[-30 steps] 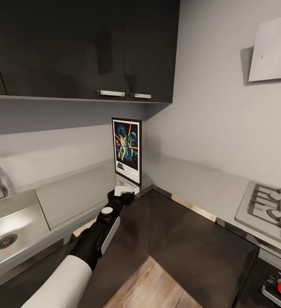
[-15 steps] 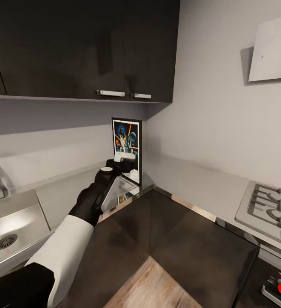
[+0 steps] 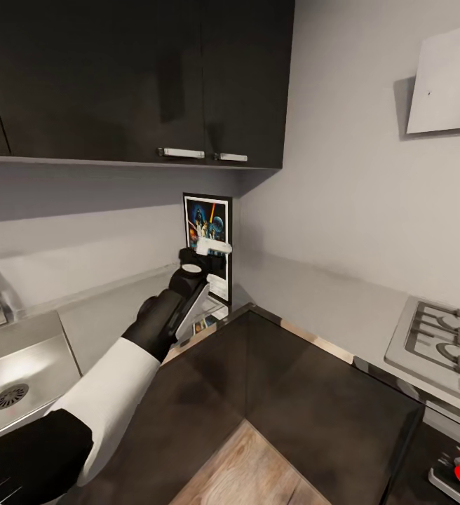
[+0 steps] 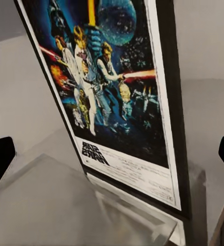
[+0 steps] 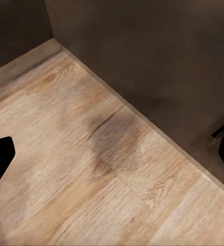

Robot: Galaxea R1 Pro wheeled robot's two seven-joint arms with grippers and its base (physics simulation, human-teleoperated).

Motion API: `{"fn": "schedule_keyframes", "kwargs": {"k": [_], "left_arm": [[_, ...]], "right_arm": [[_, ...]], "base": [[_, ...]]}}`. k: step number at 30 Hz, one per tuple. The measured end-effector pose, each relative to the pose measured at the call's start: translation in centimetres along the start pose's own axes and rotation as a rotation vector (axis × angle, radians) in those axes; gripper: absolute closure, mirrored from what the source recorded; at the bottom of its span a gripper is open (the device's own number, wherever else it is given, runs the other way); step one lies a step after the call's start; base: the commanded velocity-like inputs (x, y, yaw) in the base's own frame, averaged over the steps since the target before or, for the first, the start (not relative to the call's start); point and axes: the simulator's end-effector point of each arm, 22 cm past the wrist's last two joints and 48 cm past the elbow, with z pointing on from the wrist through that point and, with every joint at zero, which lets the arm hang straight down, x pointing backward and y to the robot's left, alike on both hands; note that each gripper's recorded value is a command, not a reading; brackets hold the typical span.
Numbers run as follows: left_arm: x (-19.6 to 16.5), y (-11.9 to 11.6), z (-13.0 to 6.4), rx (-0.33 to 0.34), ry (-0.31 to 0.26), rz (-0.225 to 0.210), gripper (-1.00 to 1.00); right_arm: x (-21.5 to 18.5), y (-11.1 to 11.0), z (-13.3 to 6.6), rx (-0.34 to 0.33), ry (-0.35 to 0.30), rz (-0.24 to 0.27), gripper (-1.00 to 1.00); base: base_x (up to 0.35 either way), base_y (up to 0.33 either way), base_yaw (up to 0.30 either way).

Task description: Pick up the poster from the kitchen countertop and hang it on one of the wall nails in the kitchen.

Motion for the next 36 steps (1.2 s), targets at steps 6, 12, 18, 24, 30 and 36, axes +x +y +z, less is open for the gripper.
{"fn": "schedule_keyframes", "kwargs": {"k": [6, 12, 18, 24, 30, 36], "left_arm": [[0.9, 0.4, -0.2, -0.053, 0.032, -0.063, -1.0], [0.3, -0.7, -0.5, -0.054, -0.002, -0.066, -1.0], [2.9, -3.3, -0.2, -0.048, -0.003, -0.127, -1.0], [3.4, -3.9, -0.4, -0.053, 0.003, -0.204, -1.0], [3.4, -3.9, -0.4, -0.054, 0.001, -0.208, -1.0], [3.3, -4.0, -0.4, -0.053, 0.0, -0.209, -1.0]], "right_arm": [[0.2, 0.1, -0.1, 0.0, 0.005, 0.002, -1.0], [0.3, 0.1, -0.1, 0.0, 0.006, 0.002, -1.0], [0.6, 0.1, -0.1, 0.0, 0.012, 0.002, -1.0], [0.6, 0.1, -0.2, 0.0, 0.014, 0.001, -1.0], [0.6, 0.1, -0.2, -0.001, 0.014, 0.001, -1.0], [1.8, 0.2, -0.5, -0.004, 0.041, 0.0, -1.0]], "base": [[0.0, 0.0, 0.0], [0.0, 0.0, 0.0], [0.0, 0.0, 0.0], [0.005, 0.0, 0.0], [0.168, 0.0, 0.0], [0.066, 0.0, 0.0]]}}
